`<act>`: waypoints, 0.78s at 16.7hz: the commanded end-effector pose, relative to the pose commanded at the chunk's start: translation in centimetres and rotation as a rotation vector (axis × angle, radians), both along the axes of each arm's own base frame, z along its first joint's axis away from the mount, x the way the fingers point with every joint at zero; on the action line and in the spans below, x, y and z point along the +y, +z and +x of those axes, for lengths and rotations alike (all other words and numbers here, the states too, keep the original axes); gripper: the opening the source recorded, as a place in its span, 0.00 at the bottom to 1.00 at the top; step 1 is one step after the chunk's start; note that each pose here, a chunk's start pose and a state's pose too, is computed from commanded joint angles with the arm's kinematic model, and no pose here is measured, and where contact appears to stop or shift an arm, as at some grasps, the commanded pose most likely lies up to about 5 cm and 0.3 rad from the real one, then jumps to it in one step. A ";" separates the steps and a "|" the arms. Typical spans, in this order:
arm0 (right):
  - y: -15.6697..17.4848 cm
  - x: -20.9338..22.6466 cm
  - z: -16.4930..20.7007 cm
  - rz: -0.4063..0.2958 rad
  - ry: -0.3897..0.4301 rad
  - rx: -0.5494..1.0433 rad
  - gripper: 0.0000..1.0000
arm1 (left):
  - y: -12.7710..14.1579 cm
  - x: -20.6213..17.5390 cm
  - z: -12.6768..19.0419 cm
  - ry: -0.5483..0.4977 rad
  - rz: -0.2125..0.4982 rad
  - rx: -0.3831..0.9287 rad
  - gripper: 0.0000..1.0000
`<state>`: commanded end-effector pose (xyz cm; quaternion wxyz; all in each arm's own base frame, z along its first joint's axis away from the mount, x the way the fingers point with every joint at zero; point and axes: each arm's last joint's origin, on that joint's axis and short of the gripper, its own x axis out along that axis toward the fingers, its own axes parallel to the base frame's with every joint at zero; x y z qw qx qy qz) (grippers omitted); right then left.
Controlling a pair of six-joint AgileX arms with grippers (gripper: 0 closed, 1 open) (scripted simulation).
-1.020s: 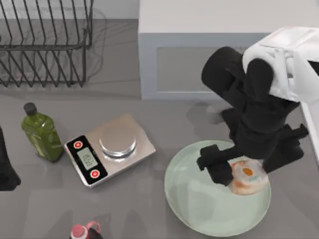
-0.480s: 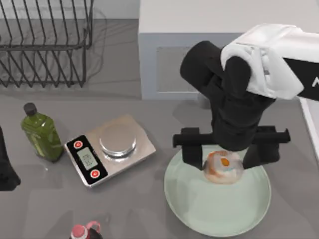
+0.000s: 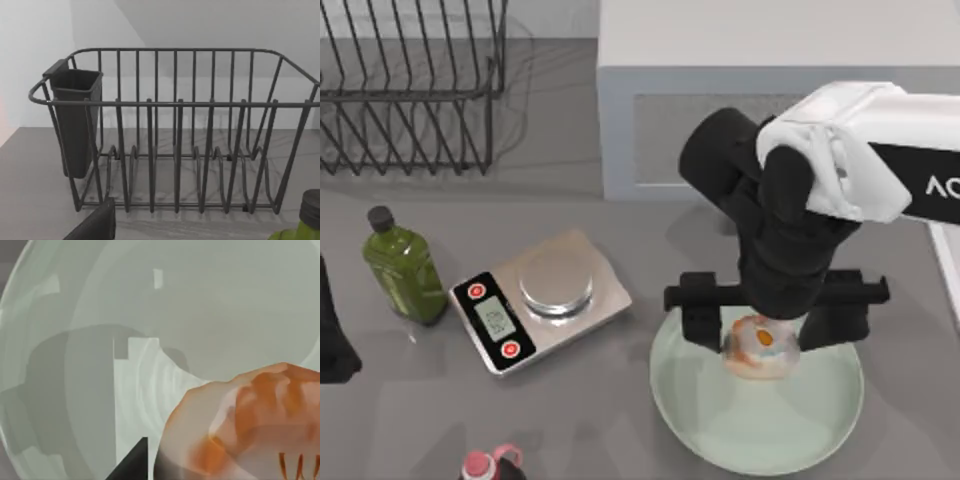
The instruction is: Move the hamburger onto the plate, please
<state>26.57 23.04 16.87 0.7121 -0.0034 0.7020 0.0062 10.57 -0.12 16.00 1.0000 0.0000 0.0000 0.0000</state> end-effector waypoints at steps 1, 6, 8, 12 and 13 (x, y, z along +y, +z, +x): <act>-0.8 0.0 0.0 0.001 0.002 0.000 0.00 | 0.0 0.0 0.0 0.000 0.000 0.000 1.00; -1.9 0.1 -0.1 -0.004 0.004 0.005 0.00 | 0.0 0.0 0.0 0.000 0.000 0.000 1.00; -1.9 0.1 -0.1 -0.004 0.004 0.005 0.15 | 0.0 0.0 0.0 0.000 0.000 0.000 1.00; -1.9 0.1 -0.1 -0.004 0.004 0.005 0.45 | 0.0 0.0 0.0 0.000 0.000 0.000 1.00; -1.9 0.1 -0.1 -0.004 0.004 0.005 0.53 | 0.0 0.0 0.0 0.000 0.000 0.000 1.00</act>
